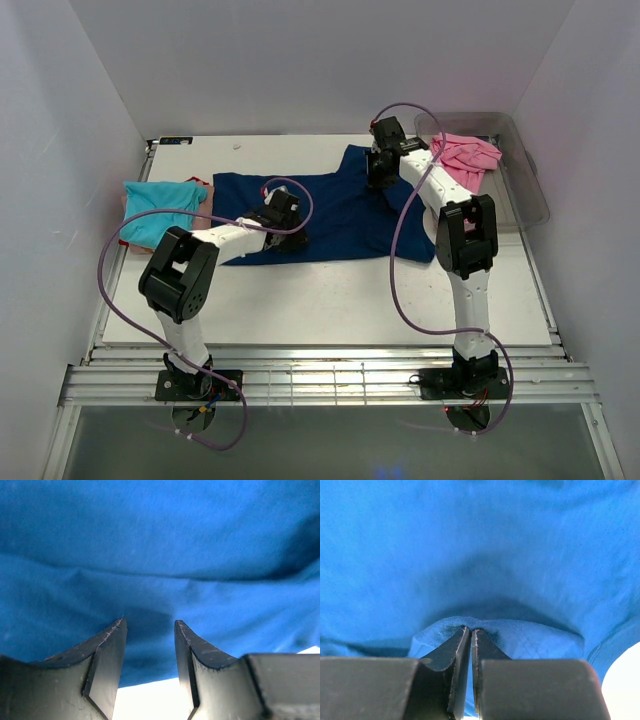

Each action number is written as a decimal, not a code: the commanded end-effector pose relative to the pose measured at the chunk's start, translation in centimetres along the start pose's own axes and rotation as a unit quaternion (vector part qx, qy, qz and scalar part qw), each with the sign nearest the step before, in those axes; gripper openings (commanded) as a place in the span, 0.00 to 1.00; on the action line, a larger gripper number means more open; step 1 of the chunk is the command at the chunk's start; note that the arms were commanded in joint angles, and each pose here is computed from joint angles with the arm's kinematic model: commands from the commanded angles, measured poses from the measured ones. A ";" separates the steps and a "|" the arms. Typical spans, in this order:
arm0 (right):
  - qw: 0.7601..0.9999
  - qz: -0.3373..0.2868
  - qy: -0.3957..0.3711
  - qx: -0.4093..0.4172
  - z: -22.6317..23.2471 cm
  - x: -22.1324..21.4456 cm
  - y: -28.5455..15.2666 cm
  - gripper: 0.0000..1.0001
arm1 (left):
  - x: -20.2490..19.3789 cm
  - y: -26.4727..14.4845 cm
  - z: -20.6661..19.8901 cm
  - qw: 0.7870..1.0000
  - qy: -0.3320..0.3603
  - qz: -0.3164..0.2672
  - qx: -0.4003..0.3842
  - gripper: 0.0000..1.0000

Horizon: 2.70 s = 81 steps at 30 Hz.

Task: Fold and stack the t-shirts
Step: Fold the tshirt

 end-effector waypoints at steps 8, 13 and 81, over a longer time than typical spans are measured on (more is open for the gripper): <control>0.994 -0.093 -0.008 -0.051 -0.6 2.3 0.8 0.43 | -1.3 -1.8 0.5 1.000 0.000 0.009 -0.004 0.53; 0.991 -0.128 -0.015 -0.039 -0.6 2.9 -2.8 0.45 | -1.1 -2.0 0.1 1.000 -0.001 0.008 -0.014 0.54; 0.975 -0.096 -0.009 -0.201 -6.8 4.1 2.1 0.24 | -6.6 0.9 -9.8 0.981 0.148 0.083 -0.097 0.55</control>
Point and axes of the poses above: each gripper's point midway between its finger pads, its own y axis out along the fingers, its own z axis along the line the jaws close on, x = y × z, the point moved 10 cm from there along -y, back along the fingers, and after that the axes turned 9 degrees about y, right-handed, at the moved point
